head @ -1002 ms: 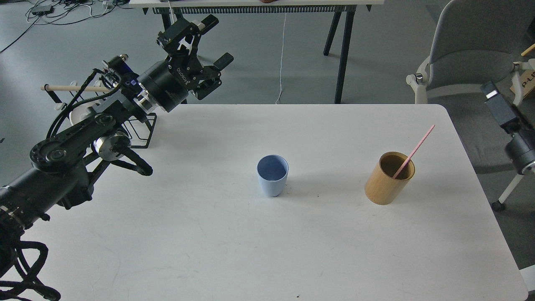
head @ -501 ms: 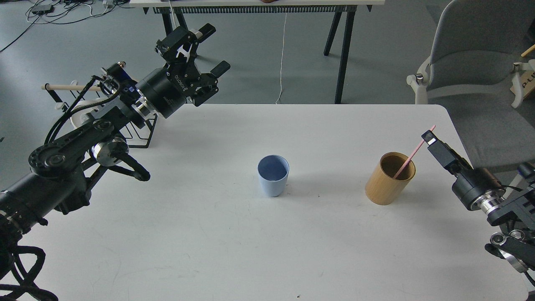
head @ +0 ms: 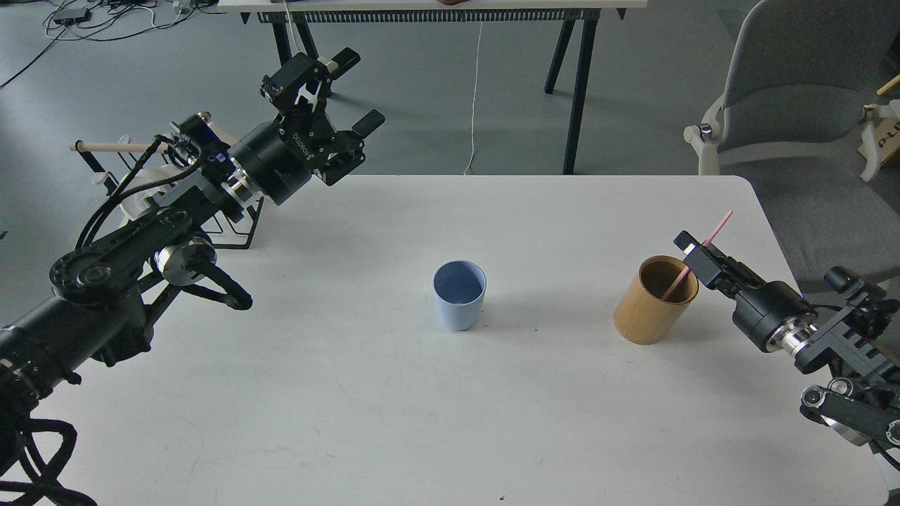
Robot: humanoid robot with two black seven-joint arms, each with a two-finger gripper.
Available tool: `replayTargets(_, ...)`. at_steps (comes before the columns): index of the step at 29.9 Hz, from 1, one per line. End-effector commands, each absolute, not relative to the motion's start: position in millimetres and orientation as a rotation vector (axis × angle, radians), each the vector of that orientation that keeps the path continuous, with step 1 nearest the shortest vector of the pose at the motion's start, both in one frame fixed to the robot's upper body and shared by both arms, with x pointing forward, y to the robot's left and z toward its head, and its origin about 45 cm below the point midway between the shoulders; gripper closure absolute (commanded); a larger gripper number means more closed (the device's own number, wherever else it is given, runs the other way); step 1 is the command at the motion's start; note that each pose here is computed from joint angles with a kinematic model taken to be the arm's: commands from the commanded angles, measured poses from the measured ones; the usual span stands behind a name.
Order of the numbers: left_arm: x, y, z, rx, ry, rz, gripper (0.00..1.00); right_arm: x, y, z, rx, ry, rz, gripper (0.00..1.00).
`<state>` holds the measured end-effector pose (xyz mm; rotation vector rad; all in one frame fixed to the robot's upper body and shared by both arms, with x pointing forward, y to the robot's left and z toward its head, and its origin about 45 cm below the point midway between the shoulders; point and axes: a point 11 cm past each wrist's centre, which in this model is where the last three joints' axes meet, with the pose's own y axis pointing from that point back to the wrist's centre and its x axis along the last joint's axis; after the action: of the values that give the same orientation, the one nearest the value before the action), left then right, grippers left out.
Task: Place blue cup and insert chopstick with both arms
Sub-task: 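Reach the right gripper to the pink stick in the tan cup and grasp it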
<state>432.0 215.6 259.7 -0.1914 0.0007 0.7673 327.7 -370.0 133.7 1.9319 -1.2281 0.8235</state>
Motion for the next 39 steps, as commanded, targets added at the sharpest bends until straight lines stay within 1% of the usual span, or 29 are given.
replayTargets(1,431,217,256,-0.190,0.010,0.773,0.04,330,-367,133,1.936,-1.217,0.830,0.54)
replayTargets(3,430,219,254,-0.188,0.013,0.778,0.04,329,-366,132,1.939,-1.215,0.828,0.56)
replayTargets(6,430,219,254,-0.189,0.014,0.778,0.04,329,-367,132,1.938,-1.213,0.828,0.64)
replayTargets(7,430,220,254,-0.189,0.014,0.780,0.04,329,-367,132,1.938,-1.213,0.828,0.69)
replayTargets(9,430,219,255,-0.192,0.014,0.780,0.04,329,-366,132,1.940,-1.213,0.828,0.72)
replayTargets(12,431,220,255,-0.193,0.014,0.780,0.04,328,-365,132,1.941,-1.211,0.829,0.81)
replayTargets(15,431,220,255,-0.194,0.013,0.781,0.04,329,-366,133,1.941,-1.212,0.831,0.87)
replayTargets(19,431,220,254,-0.195,0.017,0.783,0.04,329,-365,135,1.944,-1.206,0.839,0.92)
replayTargets(24,430,221,253,-0.196,0.021,0.786,0.04,328,-364,135,1.945,-1.185,0.859,0.95)
replayTargets(31,429,222,250,-0.196,0.029,0.790,0.04,328,-366,137,1.942,-1.183,0.861,0.96)
replayTargets(36,428,223,249,-0.199,0.033,0.795,0.04,330,-378,157,1.924,-1.189,0.895,0.96)
replayTargets(39,428,224,248,-0.199,0.034,0.796,0.04,329,-389,179,1.909,-1.200,0.928,0.96)
